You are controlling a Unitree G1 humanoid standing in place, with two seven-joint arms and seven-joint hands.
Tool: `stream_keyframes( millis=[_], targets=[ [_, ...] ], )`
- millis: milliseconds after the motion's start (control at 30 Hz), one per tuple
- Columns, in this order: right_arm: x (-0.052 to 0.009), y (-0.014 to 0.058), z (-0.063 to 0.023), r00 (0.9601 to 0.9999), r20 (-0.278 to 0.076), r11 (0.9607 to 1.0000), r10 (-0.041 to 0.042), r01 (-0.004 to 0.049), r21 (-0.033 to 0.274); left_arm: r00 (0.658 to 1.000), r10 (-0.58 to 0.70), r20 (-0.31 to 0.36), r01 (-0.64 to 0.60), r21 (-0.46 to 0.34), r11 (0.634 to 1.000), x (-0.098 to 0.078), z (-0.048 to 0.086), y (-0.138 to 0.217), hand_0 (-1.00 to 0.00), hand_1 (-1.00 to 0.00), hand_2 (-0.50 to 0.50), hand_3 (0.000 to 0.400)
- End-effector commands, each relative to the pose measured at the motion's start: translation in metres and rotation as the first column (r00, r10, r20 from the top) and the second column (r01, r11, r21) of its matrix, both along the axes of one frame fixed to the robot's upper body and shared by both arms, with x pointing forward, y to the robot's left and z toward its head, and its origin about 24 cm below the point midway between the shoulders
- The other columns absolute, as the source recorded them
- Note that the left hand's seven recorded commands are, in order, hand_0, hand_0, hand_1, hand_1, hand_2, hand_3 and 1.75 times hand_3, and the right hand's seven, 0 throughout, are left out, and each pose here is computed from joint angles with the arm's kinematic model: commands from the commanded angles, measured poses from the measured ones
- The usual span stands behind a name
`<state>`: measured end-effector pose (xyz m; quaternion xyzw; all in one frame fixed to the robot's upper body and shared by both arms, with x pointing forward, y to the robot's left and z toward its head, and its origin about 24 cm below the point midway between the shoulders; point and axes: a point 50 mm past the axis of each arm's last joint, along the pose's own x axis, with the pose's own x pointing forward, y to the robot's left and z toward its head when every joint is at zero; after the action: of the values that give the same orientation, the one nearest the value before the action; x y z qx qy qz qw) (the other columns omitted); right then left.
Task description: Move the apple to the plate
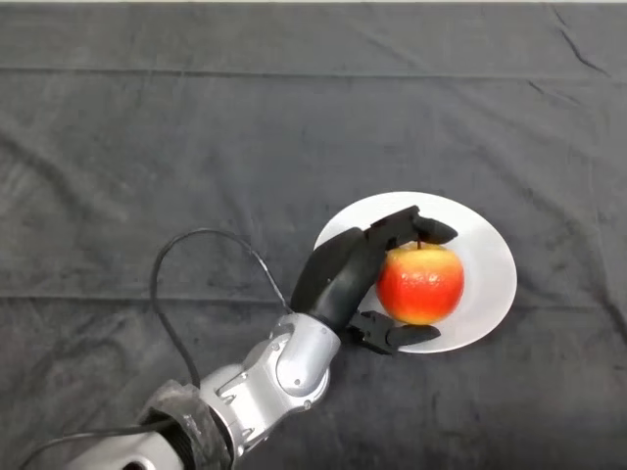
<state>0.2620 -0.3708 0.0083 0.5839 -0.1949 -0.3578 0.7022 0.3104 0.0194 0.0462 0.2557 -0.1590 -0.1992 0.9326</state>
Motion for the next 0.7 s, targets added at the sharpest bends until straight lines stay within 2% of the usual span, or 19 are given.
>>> stream_keyframes(
  millis=[33, 100, 133, 167, 200, 233, 500, 700],
  targets=[
    [-0.0057, -0.0134, 0.0083, 0.9995, 0.008, 0.9990, -0.0306, 0.0309, -0.031, 0.999, -0.015, 0.043, 0.014, 0.017, 1.000, 0.007, 0.010, -0.003, -1.00, -1.00, 0.00, 0.400],
    [-0.0057, -0.0134, 0.0083, 0.9995, 0.008, 0.9990, -0.0308, 0.0310, -0.031, 0.999, -0.017, 0.045, 0.017, 0.021, 1.000, 0.007, 0.009, -0.004, -1.00, -0.96, -0.02, 0.400],
    [-0.0057, -0.0135, 0.0083, 0.9995, 0.008, 0.9990, -0.0309, 0.0311, -0.031, 0.999, -0.018, 0.045, 0.017, 0.022, 1.000, 0.007, 0.009, -0.004, -1.00, -0.86, -0.07, 0.400],
    [-0.0057, -0.0135, 0.0083, 0.9995, 0.008, 0.9990, -0.0309, 0.0312, -0.031, 0.999, -0.019, 0.047, 0.018, 0.024, 1.000, 0.007, 0.009, -0.004, -0.40, -0.12, -0.14, 0.158],
    [-0.0057, -0.0135, 0.0082, 0.9995, 0.009, 0.9990, -0.0310, 0.0312, -0.031, 0.999, -0.019, 0.048, 0.018, 0.026, 1.000, 0.007, 0.009, -0.004, -0.19, 0.00, -0.09, 0.075],
    [-0.0057, -0.0135, 0.0082, 0.9995, 0.009, 0.9990, -0.0310, 0.0313, -0.031, 0.999, -0.019, 0.049, 0.017, 0.027, 0.999, 0.007, 0.010, -0.004, 0.00, 0.00, 0.00, 0.000],
    [-0.0056, -0.0135, 0.0082, 0.9995, 0.010, 0.9990, -0.0314, 0.0317, -0.030, 0.997, -0.013, 0.070, 0.011, 0.027, 1.000, 0.008, 0.015, -0.004, 0.00, 0.00, 0.00, 0.000],
    [-0.0056, -0.0135, 0.0082, 0.9995, 0.010, 0.9990, -0.0315, 0.0318, -0.031, 0.995, -0.012, 0.104, 0.012, 0.005, 1.000, 0.003, 0.024, -0.003, 0.00, 0.00, 0.00, 0.000]
  ],
)
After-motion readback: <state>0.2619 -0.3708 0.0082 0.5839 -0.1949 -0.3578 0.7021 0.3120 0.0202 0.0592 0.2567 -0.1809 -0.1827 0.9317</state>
